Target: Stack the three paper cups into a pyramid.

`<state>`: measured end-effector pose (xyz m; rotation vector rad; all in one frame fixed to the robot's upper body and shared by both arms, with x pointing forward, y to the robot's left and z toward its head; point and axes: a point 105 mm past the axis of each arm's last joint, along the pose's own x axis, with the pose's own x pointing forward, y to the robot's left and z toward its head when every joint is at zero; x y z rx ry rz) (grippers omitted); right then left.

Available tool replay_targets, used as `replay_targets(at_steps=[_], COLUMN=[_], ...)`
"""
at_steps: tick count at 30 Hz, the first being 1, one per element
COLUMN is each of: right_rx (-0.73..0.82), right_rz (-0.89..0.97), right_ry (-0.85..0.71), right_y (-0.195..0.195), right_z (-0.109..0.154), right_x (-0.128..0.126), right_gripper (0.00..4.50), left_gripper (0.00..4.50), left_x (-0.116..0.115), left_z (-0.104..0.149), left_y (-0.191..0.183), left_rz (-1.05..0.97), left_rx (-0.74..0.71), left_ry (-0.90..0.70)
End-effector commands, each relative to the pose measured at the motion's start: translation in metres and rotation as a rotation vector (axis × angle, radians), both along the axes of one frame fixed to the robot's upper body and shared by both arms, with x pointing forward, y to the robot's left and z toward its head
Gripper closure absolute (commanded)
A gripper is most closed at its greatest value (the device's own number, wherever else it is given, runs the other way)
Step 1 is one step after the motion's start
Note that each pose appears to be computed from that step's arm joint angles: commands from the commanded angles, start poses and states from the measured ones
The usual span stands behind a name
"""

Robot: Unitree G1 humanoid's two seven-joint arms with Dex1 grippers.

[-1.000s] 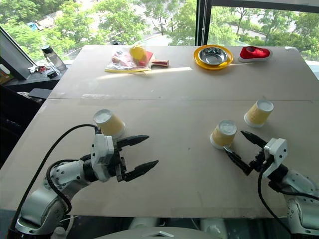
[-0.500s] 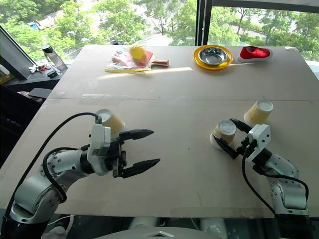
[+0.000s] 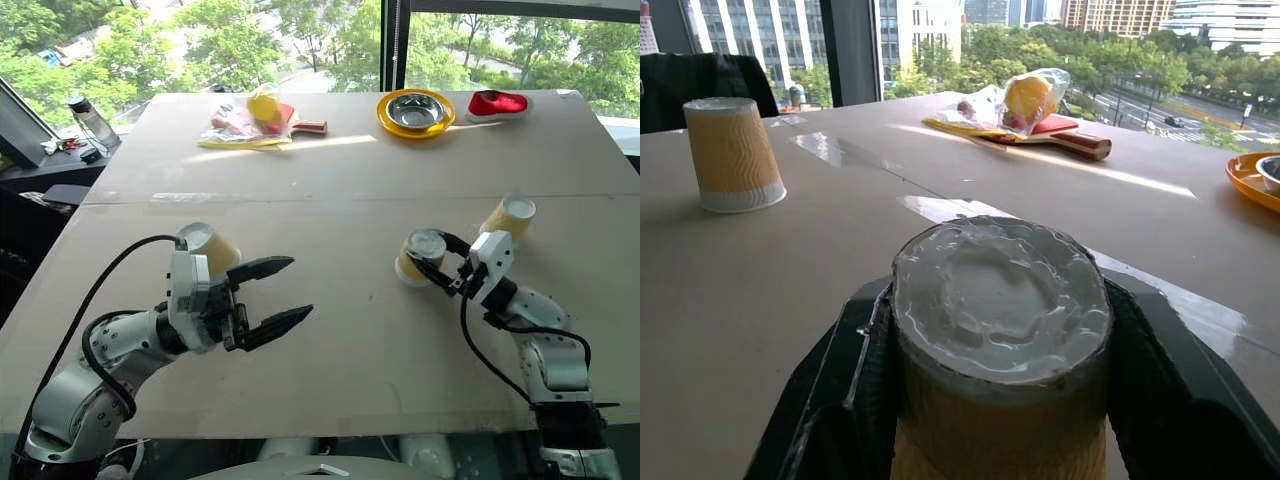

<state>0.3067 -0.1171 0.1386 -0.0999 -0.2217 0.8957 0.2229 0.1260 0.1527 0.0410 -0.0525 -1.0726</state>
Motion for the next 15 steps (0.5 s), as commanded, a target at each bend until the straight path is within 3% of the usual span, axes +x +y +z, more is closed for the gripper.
replay_targets(at_steps=[1, 6, 10, 11, 15], right_rx=[-0.016, -0.081, -0.084, -0.083, -0.043], right_rz=[-0.001, -0.017, 0.016, 0.027, -0.008], right_ry=[-0.025, -0.055, -0.01, -0.012, -0.041], right_y=[0.02, 0.059, 0.072, 0.073, 0.063], right_z=[0.007, 0.013, 0.012, 0.013, 0.023], right_x=[0.014, 0.053, 0.06, 0.059, 0.056], right_gripper=[2.52, 2.52, 2.52, 1.52, 0.1], left_gripper=[0.0, 0.0, 0.0, 0.0, 0.0], left_x=[0.004, 0.013, 0.011, 0.01, 0.01], left_z=[0.006, 0.009, 0.005, 0.003, 0.006], left_y=[0.006, 0.02, 0.022, 0.022, 0.013], left_rz=[0.051, 0.153, 0.17, 0.169, 0.144], left_rx=[-0.001, -0.002, 0.021, 0.03, 0.034], left_ry=[-0.051, -0.08, -0.075, -0.073, -0.079])
